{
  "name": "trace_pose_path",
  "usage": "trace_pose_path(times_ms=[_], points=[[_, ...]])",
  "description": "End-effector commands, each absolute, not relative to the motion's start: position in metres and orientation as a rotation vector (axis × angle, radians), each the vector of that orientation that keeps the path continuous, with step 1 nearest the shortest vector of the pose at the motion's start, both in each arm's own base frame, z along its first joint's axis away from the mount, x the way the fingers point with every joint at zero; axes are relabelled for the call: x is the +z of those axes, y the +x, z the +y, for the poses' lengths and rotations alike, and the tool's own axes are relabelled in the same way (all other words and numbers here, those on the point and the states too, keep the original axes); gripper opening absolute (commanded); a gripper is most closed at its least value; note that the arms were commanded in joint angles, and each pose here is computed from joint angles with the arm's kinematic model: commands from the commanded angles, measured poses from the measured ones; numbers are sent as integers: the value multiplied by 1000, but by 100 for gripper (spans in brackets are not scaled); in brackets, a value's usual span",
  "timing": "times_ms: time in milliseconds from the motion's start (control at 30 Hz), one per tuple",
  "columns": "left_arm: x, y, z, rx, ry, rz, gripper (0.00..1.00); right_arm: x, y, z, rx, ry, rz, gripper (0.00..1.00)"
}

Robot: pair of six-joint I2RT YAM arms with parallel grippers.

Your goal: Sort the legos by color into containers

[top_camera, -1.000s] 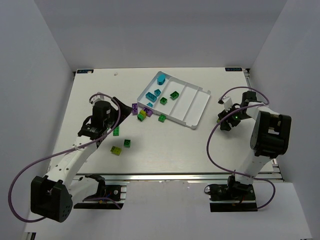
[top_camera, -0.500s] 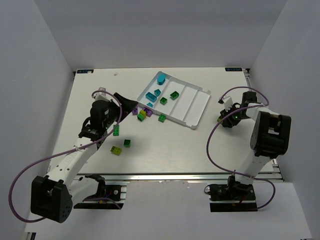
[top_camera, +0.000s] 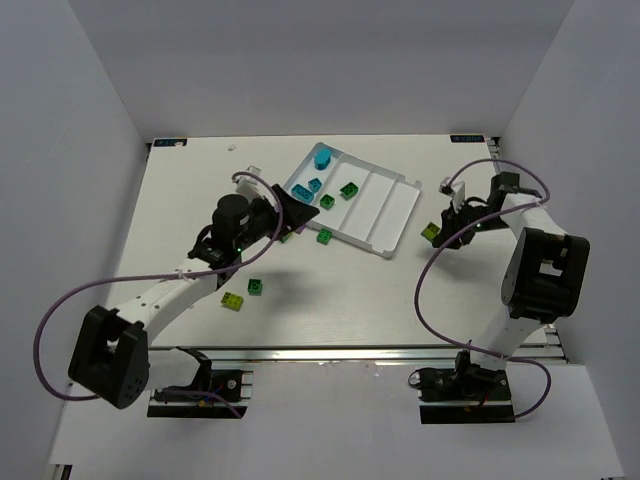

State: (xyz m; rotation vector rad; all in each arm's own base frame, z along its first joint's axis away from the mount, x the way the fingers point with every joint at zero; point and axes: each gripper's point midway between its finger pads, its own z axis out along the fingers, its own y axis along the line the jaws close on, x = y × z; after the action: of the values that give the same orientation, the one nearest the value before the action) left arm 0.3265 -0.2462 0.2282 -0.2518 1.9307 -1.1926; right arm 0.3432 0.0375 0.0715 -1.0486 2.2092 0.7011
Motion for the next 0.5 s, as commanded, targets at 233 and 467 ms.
trace_pose_path(times_ms=[233, 467], points=[[312, 310, -313, -1369, 228, 1619, 85, 200, 273, 156, 1376, -1109, 1866, 6], [322, 308, -331, -1377, 381, 1596, 84, 231, 238, 217, 1527, -1278, 1724, 6]])
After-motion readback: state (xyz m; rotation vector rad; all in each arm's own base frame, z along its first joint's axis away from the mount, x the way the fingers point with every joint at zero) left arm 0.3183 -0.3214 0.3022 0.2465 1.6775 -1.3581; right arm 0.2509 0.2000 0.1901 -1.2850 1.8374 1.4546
